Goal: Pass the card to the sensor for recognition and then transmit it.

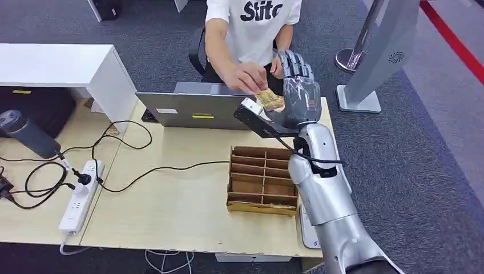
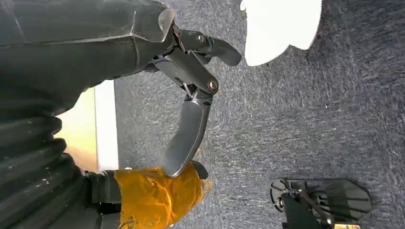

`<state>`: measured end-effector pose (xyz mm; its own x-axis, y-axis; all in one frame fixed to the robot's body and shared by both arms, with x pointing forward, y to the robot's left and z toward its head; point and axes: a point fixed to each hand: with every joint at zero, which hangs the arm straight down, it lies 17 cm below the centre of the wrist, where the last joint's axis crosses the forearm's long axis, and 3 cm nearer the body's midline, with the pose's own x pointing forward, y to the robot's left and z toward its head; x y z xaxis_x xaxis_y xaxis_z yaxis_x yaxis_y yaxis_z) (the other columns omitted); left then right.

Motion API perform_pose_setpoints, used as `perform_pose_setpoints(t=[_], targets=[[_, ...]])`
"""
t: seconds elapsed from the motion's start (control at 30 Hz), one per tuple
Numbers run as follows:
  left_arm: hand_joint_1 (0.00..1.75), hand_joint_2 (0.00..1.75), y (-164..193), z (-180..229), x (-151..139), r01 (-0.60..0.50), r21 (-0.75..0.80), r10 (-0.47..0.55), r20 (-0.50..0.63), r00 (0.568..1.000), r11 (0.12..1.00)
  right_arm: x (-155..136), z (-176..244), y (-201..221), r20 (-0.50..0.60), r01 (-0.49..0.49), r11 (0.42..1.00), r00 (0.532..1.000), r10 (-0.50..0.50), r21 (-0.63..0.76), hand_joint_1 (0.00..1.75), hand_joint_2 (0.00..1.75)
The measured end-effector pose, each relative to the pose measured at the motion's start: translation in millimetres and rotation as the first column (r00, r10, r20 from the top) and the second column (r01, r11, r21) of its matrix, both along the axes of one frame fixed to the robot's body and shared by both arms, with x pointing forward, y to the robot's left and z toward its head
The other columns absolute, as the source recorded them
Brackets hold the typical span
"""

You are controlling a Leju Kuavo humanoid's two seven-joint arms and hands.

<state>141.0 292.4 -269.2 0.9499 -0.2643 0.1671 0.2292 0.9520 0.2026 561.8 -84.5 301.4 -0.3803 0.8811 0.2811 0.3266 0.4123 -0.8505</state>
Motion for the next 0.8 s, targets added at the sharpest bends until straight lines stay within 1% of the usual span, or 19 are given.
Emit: perform_pose_setpoints(t=[0.03,0.23,0.27,0.33,0.4,0.53,0.7,0.8], targets=[[0.00,1.75,-1.6,0.2,0.6,0.005,-0.002,-0.005,0.001,1.000,1.000,0.6,-1.7,0.2,0.001,0.001,1.000,1.000,-0.001,-0.009,1.69,1.75],[0.00,1.75,-5.3,0.6,2.3,0.011,-0.005,-0.011,0.001,1.000,1.000,-0.4,-9.7,5.9,-0.002,-0.026,0.999,1.000,0.026,-0.018,1.69,1.75],[0.00,1.75,-5.5,0.6,2.3,0.012,-0.005,-0.012,0.001,1.000,1.000,-0.1,-10.9,5.8,-0.006,-0.026,1.000,1.000,0.025,-0.016,1.73,1.75],[0.00,1.75,-5.8,0.6,2.3,0.015,-0.005,-0.015,0.001,1.000,1.000,0.1,-12.9,6.4,-0.012,-0.026,1.000,1.000,0.026,-0.014,1.71,1.75],[0.00,1.75,-6.1,0.7,2.6,0.018,-0.005,-0.018,0.001,1.000,1.000,0.3,-15.1,7.0,-0.016,-0.032,0.999,0.999,0.031,-0.013,1.75,1.75],[0.00,1.75,-5.8,0.6,2.5,0.018,-0.003,-0.018,0.001,1.000,1.000,0.5,-16.8,8.2,-0.049,-0.075,0.995,0.996,0.078,0.070,1.75,1.75],[0.00,1.75,-4.9,0.3,1.2,0.011,-0.002,-0.011,0.001,1.000,1.000,0.7,-19.7,9.2,-0.074,-0.098,0.989,0.992,0.106,0.112,1.75,1.75],[0.00,1.75,-4.8,0.1,0.5,0.005,-0.004,-0.005,0.003,1.000,1.000,-2.1,-19.9,10.7,-0.067,-0.115,0.985,0.990,0.125,0.130,1.75,1.75]])
